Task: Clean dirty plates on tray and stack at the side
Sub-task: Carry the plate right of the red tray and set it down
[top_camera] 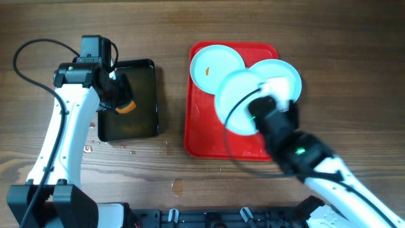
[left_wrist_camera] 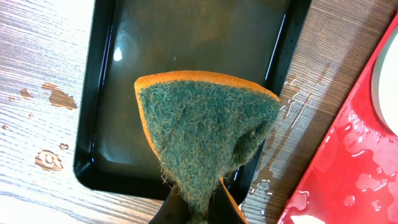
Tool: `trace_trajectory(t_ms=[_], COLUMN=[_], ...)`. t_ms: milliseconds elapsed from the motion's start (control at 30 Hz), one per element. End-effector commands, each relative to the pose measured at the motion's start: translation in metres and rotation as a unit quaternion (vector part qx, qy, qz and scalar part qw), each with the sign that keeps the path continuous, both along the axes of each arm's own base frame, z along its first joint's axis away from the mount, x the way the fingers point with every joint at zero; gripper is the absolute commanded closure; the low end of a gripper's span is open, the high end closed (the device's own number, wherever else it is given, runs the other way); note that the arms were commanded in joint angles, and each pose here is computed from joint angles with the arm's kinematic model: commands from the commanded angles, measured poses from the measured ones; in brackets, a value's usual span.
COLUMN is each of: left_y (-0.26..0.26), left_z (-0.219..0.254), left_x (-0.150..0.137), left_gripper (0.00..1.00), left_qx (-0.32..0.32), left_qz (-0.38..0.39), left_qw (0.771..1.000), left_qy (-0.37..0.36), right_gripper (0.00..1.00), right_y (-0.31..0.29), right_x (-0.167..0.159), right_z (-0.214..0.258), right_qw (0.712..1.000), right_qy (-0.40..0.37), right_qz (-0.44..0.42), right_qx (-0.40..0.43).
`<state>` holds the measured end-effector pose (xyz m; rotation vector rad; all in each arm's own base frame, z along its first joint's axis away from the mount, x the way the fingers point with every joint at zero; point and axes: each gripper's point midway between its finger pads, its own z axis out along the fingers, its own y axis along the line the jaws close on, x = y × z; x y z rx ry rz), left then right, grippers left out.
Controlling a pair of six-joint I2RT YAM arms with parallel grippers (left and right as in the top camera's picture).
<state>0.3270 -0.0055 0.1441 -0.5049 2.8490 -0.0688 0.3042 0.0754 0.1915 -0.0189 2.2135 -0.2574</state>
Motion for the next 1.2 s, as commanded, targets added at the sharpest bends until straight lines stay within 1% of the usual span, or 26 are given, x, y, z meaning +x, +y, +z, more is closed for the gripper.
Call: trace_trajectory(t_ms=[0,67,167,267,300,433,500,533,567,600,633,667,700,800,833,900,933,967,1033,1100,1167], left_y=[-0.001,-0.001,-0.001,-0.001,-0.001,-0.001,-0.001,-0.001,-0.001,-0.001,-0.001,-0.001,-0.001,-0.004,-0.007,-0.010,-0.010,-0.009,-0.009,-0.010,-0.010], left_z=[0.000,0.000,0.000,0.000,0.000,0.000,0.000,0.000,0.000,0.000,0.000,0.000,0.000,0.001,0.001,0.001,0.001,0.001,0.001,0.001,0.001], left_x=[-0.001,-0.001,-0.001,-0.001,-0.001,-0.001,-0.001,-0.001,-0.001,-0.001,-0.001,-0.001,-0.001,-0.001,-0.001,-0.001,-0.001,-0.001,-0.001,-0.001,-0.001], left_gripper=[0.96,0.96,0.96,0.96,0.96,0.96,0.96,0.96,0.96,0.96,0.96,0.96,0.96,0.96,0.96,0.96,0.96,0.96,0.96,0.96,0.96], left_qx=[-0.004,-0.003,-0.002,-0.002,-0.002,-0.002,-0.002,-0.002,-0.002,-0.002,-0.002,-0.002,-0.002,-0.010,-0.017,-0.026,-0.025,-0.025,-0.025,-0.025,-0.025], left_qz=[-0.006,-0.012,-0.015,-0.015,-0.015,-0.015,-0.015,-0.015,-0.015,-0.015,-0.015,-0.016,-0.016,-0.018,-0.020,-0.022,-0.023,-0.024,-0.024,-0.024,-0.024], left_qw=[1.000,1.000,1.000,1.000,1.000,1.000,1.000,1.000,1.000,1.000,1.000,1.000,1.000,1.000,1.000,0.999,0.999,0.999,0.999,0.999,0.999], left_qy=[-0.001,-0.001,-0.001,-0.001,-0.001,-0.001,-0.001,-0.001,-0.001,-0.001,-0.001,-0.001,-0.001,-0.001,-0.001,-0.001,-0.001,-0.001,-0.001,-0.001,-0.001], right_gripper=[0.95,0.96,0.96,0.96,0.96,0.96,0.96,0.93,0.87,0.73,0.60,0.54,0.51,0.51,0.51,0.51,0.50,0.50,0.53,0.54,0.53], right_y=[-0.044,-0.077,-0.139,-0.205,-0.219,-0.266,-0.276,-0.280,-0.281,-0.279,-0.273,-0.262,-0.253,-0.216,-0.200,-0.174,-0.159,-0.152,-0.137,-0.120,-0.110], right_x=[0.008,0.009,0.006,-0.008,-0.012,-0.021,-0.019,-0.014,-0.006,0.006,0.016,0.027,0.035,0.050,0.050,0.046,0.043,0.041,0.040,0.045,0.054], right_z=[0.012,0.005,-0.011,-0.040,-0.050,-0.091,-0.106,-0.111,-0.113,-0.113,-0.109,-0.102,-0.094,-0.070,-0.066,-0.069,-0.079,-0.084,-0.099,-0.107,-0.113], right_qw=[0.981,0.968,0.939,0.887,0.872,0.823,0.814,0.816,0.828,0.849,0.863,0.873,0.874,0.875,0.880,0.892,0.901,0.907,0.924,0.940,0.956], right_qy=[0.005,0.014,0.023,0.030,0.034,0.049,0.054,0.053,0.050,0.049,0.044,0.036,0.026,0.015,0.025,0.060,0.092,0.107,0.143,0.161,0.163], right_qz=[-0.075,-0.127,-0.215,-0.339,-0.366,-0.447,-0.456,-0.451,-0.431,-0.390,-0.350,-0.303,-0.273,-0.174,-0.143,-0.112,-0.108,-0.106,-0.101,-0.079,-0.073], right_qx=[0.178,0.217,0.269,0.312,0.322,0.347,0.355,0.358,0.356,0.354,0.362,0.381,0.402,0.452,0.452,0.434,0.410,0.394,0.340,0.289,0.232])
